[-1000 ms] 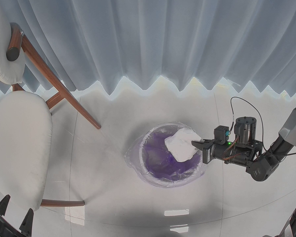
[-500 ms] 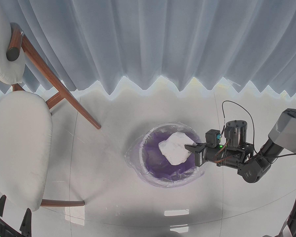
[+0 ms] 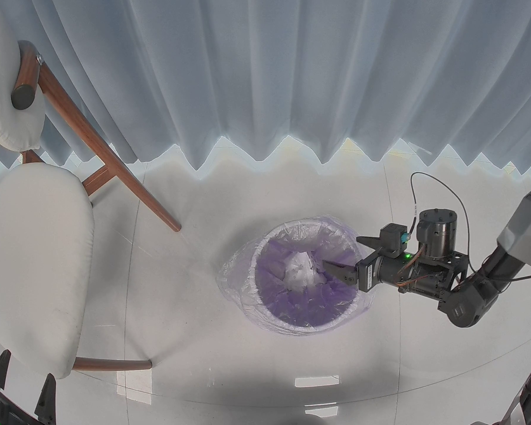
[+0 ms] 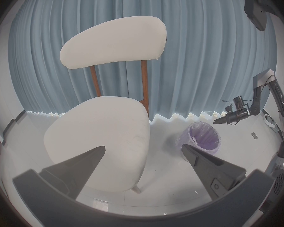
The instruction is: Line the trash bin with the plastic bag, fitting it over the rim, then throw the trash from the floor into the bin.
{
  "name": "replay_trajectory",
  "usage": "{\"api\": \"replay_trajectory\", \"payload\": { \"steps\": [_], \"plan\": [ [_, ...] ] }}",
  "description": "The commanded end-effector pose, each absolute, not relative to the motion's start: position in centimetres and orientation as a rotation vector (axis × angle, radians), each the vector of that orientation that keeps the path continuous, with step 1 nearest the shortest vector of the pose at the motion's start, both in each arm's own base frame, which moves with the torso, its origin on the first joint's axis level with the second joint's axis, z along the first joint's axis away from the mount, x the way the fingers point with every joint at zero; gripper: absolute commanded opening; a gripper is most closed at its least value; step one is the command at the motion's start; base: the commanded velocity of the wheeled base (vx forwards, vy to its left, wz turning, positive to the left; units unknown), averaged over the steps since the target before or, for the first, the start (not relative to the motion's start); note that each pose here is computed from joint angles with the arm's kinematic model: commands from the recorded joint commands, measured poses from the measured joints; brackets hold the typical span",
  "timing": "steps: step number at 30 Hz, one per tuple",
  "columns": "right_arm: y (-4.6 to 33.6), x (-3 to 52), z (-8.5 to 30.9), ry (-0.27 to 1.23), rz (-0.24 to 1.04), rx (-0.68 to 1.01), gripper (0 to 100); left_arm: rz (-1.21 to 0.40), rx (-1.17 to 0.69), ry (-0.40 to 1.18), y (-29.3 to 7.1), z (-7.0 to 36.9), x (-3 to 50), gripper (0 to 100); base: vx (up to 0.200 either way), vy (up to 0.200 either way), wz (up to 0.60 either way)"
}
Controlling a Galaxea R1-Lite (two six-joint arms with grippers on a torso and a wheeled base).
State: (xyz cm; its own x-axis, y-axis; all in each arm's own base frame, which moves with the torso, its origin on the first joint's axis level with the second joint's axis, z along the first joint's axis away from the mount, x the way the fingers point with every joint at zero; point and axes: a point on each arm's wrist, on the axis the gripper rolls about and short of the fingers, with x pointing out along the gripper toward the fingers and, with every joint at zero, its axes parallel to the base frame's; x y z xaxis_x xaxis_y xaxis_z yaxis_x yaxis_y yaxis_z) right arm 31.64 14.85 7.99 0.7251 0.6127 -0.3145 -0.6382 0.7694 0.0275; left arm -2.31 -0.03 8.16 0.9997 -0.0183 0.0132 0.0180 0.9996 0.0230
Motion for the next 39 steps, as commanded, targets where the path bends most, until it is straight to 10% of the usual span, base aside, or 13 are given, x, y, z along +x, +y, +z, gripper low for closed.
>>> {"api": "replay_trajectory", "payload": {
  "steps": [1,8,22,28,39],
  "plan": [
    [11.2,28.3,13.8,0.177,0.617,-0.062,100,-0.009,0.002,-0.008,0.0,7.6,-2.3,100,0.000,0.000,0.00],
    [2.0,17.1,16.0,0.051,0.337,-0.046,100,-0.009,0.002,-0.008,0.0,7.6,-2.3,100,0.000,0.000,0.00],
    [0.3,-2.6,7.7,0.045,0.144,-0.072,100,-0.009,0.002,-0.008,0.0,7.6,-2.3,100,0.000,0.000,0.00],
    [0.0,-2.3,7.6,-0.006,-0.008,0.025,100,-0.009,0.002,-0.008,0.0,7.6,-2.3,100,0.000,0.000,0.00],
    [0.2,-2.3,7.6,-0.008,0.077,-0.039,100,-0.009,0.000,-0.008,0.0,7.6,-2.3,100,0.000,0.000,0.00]
  ]
}}
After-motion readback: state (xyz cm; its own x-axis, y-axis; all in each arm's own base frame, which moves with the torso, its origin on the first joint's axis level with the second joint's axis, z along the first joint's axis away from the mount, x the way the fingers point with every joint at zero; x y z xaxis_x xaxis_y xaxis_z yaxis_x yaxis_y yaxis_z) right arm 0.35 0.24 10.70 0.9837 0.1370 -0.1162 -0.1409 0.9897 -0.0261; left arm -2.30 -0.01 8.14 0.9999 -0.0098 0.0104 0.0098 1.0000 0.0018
